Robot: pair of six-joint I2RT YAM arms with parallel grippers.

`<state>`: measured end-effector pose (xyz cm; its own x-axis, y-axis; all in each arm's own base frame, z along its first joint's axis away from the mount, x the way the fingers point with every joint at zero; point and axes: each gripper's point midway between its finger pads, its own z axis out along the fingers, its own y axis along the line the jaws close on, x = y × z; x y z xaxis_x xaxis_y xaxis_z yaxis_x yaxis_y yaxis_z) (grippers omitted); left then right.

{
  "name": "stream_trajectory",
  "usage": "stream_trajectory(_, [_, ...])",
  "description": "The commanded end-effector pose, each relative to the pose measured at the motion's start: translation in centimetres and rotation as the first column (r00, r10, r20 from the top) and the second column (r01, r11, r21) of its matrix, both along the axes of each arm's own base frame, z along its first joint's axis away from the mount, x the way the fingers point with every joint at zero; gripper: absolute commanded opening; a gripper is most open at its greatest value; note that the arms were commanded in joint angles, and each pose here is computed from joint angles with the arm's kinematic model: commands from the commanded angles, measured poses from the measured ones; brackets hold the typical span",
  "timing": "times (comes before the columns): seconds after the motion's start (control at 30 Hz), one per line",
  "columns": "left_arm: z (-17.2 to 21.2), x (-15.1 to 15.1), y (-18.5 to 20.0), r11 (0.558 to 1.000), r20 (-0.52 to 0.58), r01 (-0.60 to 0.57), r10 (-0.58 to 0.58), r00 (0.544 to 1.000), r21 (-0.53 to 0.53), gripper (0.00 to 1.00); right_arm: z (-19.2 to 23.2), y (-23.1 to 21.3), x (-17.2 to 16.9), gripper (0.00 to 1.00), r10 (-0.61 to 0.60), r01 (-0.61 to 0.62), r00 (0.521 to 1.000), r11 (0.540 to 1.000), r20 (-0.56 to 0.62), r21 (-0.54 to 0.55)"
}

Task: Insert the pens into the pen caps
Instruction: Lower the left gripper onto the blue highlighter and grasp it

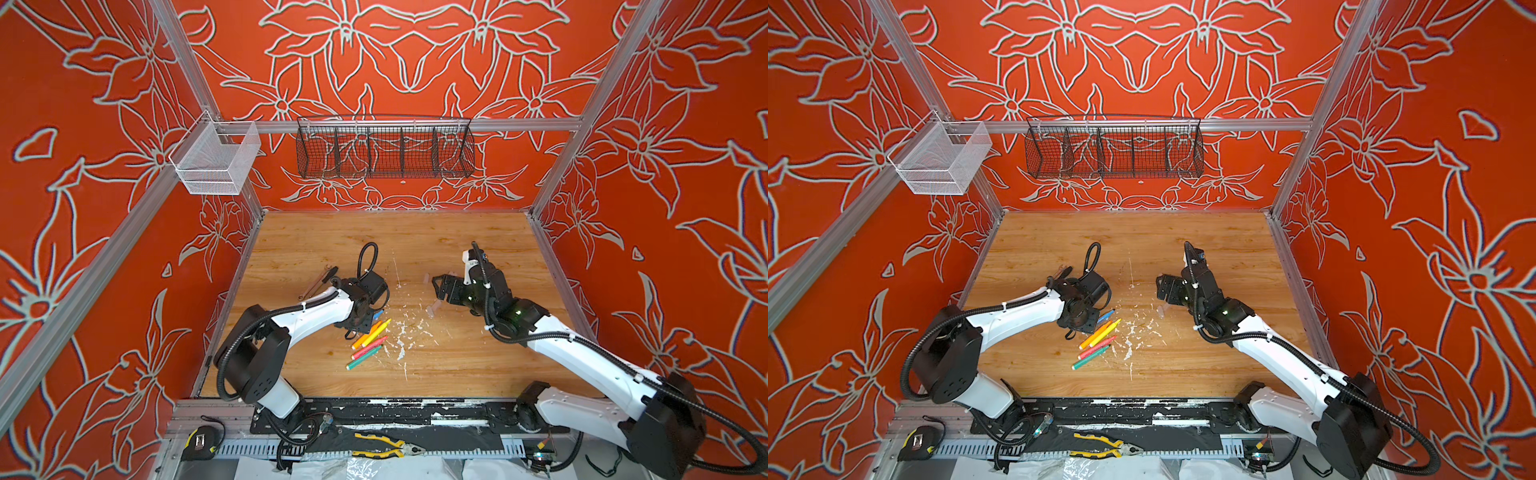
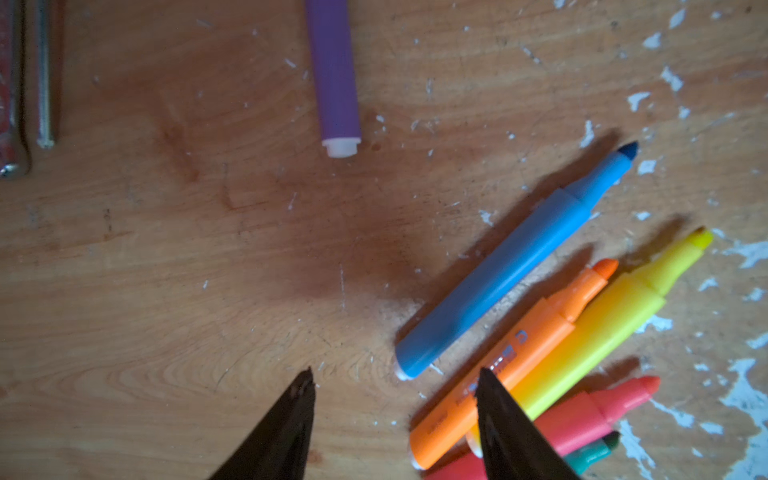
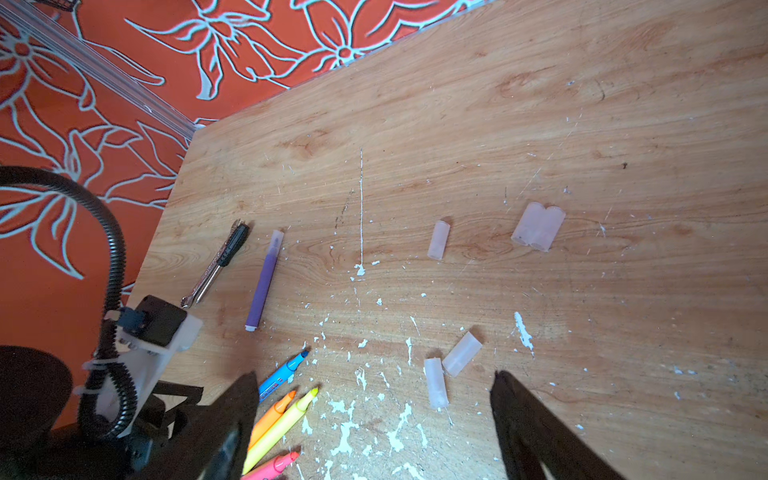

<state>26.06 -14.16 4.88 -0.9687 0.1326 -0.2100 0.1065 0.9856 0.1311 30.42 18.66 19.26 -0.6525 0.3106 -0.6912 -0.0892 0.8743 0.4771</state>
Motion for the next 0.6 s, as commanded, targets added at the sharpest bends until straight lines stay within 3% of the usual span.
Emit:
stream_trajectory(0.0, [-0.4,0.7,-0.6,1.000,-0.012,0.008,-0.008,1.000,0.017,0.58,0.2,-0.2,0.2,0.89,-0.013,0.013,1.000,1.000,-0.001,-0.006])
stream_trajectory(0.23, [-1.9,1.5,-1.2,0.999,-0.056,0.011,-0.009,0.998,0.046,0.54,0.6,0.0,-0.1,0.88,-0.001,0.001,1.000,1.000,0.004,0.015])
stream_trajectory(0.57, [-4.1,1.1,-2.2,0.999,-0.119,-0.028,0.030,0.992,0.018,0.30,1.2,0.0,-0.4,0.86,0.006,-0.007,1.000,0.999,0.009,0.032])
